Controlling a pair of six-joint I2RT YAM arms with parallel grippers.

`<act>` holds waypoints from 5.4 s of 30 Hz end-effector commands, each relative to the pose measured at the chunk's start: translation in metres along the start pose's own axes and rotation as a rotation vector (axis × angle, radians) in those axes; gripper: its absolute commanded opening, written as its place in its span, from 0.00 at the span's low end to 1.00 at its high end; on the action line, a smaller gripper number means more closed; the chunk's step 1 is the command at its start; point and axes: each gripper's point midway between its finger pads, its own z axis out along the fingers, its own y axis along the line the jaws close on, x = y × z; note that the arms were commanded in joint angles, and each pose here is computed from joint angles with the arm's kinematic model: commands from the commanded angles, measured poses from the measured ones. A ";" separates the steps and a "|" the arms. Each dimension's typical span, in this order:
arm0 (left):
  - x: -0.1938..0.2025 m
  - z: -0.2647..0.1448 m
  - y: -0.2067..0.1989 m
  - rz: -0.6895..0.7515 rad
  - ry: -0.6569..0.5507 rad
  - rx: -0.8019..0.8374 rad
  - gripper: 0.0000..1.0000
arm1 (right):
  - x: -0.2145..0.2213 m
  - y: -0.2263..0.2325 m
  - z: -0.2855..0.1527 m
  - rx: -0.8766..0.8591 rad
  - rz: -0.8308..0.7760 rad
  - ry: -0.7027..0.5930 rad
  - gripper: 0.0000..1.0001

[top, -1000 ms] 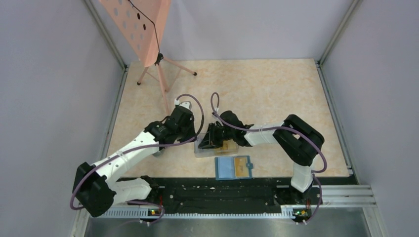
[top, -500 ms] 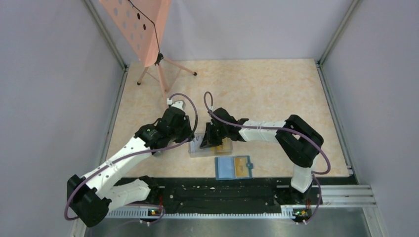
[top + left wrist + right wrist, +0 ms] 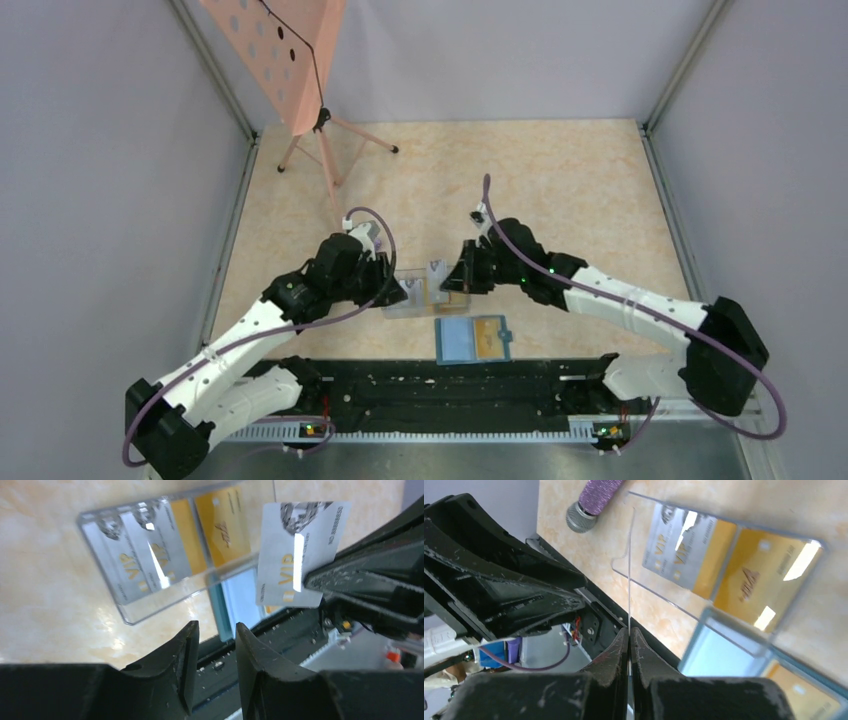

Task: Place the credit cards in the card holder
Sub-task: Pick up the credit card from the storage box, then insert the credit card into the card holder.

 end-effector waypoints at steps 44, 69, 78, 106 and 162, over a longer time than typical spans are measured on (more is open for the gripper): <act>0.131 0.107 -0.001 -0.055 0.292 -0.067 0.00 | 0.115 -0.118 -0.044 0.049 0.196 0.134 0.00; 0.138 0.113 0.000 -0.038 0.336 -0.089 0.00 | 0.107 -0.121 -0.033 0.006 0.201 0.164 0.00; 0.136 0.113 -0.005 -0.043 0.335 -0.077 0.00 | 0.108 -0.128 -0.031 0.022 0.195 0.143 0.00; 0.145 0.113 -0.016 -0.073 0.382 -0.031 0.00 | 0.091 -0.134 -0.031 0.058 0.029 0.112 0.00; 0.144 0.125 -0.030 -0.097 0.389 -0.001 0.01 | 0.111 -0.128 -0.041 0.265 0.079 0.254 0.48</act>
